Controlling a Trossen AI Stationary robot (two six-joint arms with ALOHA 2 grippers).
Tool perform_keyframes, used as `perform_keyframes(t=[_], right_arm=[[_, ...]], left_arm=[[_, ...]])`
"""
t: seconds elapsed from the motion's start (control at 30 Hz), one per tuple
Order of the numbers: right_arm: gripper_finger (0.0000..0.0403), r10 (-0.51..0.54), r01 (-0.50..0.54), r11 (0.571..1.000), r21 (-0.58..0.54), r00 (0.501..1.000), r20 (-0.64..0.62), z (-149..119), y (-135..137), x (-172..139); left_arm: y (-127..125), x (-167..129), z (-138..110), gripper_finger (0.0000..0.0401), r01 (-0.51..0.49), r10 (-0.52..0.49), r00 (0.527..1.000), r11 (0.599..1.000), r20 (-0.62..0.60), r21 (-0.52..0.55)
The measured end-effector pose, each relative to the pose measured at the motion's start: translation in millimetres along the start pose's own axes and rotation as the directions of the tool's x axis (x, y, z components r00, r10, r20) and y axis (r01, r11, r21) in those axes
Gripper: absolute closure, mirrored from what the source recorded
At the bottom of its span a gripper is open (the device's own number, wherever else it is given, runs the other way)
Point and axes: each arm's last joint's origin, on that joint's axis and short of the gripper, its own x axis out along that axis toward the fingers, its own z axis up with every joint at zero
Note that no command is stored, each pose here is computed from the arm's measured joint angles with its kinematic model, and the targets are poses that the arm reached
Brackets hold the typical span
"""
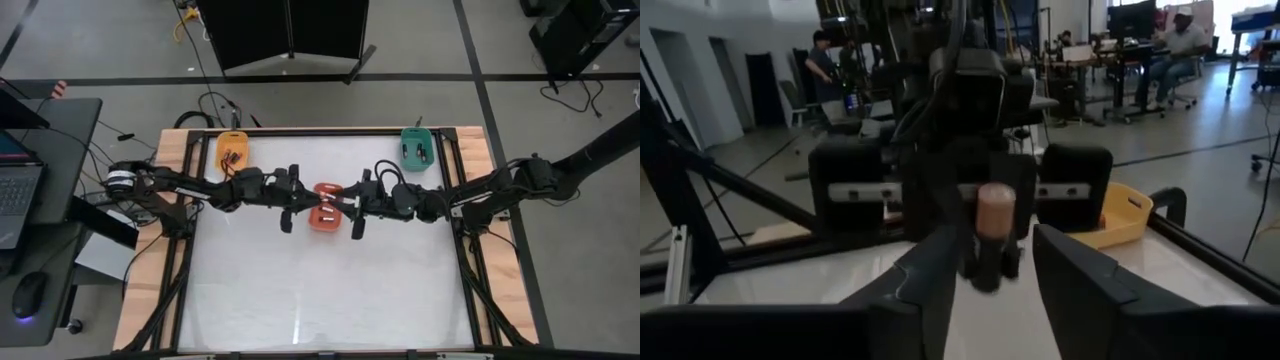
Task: Sort batteries
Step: Put the black-brown battery into the green bin
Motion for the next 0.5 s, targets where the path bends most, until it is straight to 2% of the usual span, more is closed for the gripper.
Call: perform_keyframes(t=[0.27,0.5], right_arm=[[0.025,0.004,-0.004,1.0,-0.004,1.0,0.011,3.4,1.6,1.2],[0.0274,0.006,-0.005,0.999,-0.034,1.0,0.026,4.8,1.8,1.1]], left_arm=[[0.3,19.2,10.1,0.0354,0.037,-0.036,0.999,0.999,-0.006,0.038],[2.9,29.1,6.7,0.0354,0.04,-0.039,0.999,0.999,-0.02,0.033]])
